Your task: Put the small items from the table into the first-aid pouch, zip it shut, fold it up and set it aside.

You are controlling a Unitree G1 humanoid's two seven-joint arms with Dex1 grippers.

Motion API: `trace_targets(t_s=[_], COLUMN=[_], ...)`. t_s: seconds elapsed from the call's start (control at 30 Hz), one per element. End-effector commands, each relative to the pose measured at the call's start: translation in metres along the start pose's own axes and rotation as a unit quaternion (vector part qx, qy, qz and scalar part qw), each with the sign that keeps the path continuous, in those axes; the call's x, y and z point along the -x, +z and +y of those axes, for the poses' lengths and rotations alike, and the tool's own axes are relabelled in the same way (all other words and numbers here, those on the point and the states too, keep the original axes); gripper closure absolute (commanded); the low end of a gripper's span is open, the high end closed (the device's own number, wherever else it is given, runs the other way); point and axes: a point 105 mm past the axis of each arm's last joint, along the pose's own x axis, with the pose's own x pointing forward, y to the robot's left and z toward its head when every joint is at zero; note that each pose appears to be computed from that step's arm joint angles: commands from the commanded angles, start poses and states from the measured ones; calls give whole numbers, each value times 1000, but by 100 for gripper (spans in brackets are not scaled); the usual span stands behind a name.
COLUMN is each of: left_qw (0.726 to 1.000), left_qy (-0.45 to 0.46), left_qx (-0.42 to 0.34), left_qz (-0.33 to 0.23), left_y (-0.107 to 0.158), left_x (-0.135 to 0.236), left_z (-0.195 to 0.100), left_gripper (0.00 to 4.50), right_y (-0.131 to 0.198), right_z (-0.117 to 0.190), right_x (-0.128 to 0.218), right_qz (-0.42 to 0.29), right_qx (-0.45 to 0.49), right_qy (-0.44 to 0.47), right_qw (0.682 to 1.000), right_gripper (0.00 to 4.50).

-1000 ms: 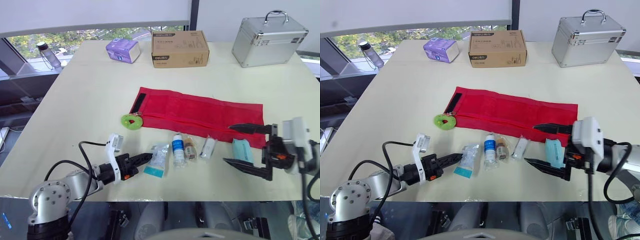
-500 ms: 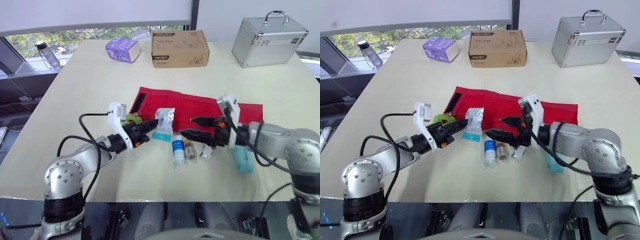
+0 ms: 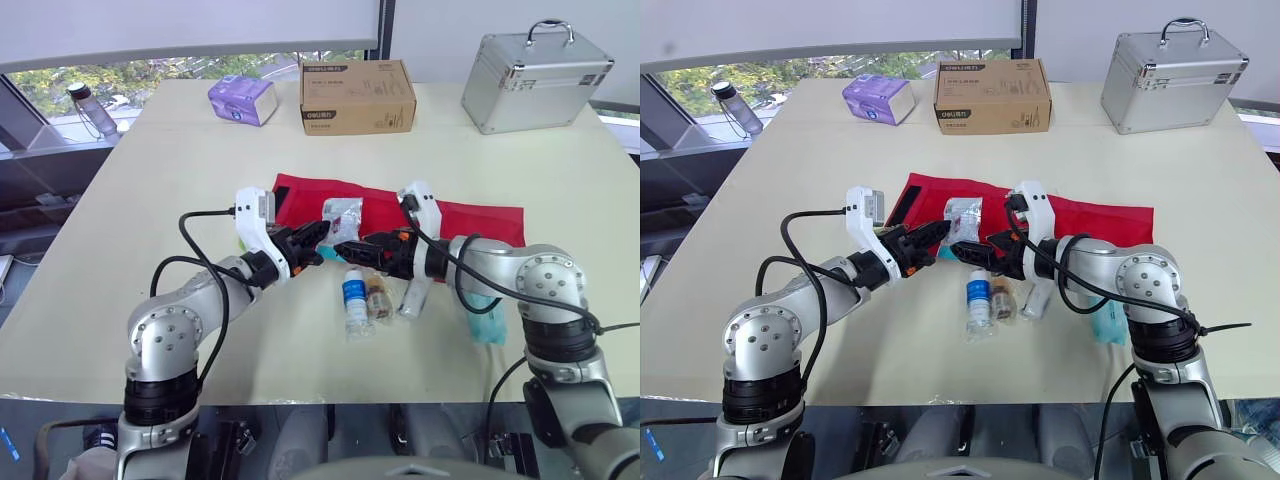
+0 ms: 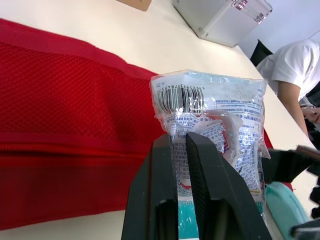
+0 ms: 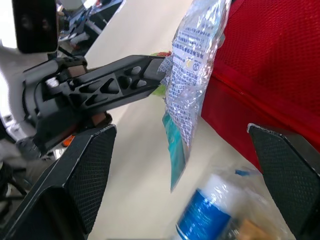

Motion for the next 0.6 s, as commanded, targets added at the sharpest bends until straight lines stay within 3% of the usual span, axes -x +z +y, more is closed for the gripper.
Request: trace_targets(t_s=[0.03, 0.1, 0.27, 0.6], left_qw=[999, 999, 999, 999], left_qy=[-20, -22, -30, -40], left_qx=[-15, -14, -16, -8], left_qz=[-21, -20, -19, -20], left_y=[8, 7, 4, 3], left_x=[0, 0, 1, 11], left_z=[-13, -14, -18, -14], left_gripper=[450, 450, 450, 450], right_y=[15, 17, 22, 21], right_z=[6, 6, 6, 2], right_x=[3, 1, 0, 8], right_qz=[-32, -40, -52, -47], right_qx=[1, -8, -24, -27], right_qy=[3, 1, 2, 1], right_qw=[999, 999, 998, 999], right_gripper=[140, 246, 442, 442])
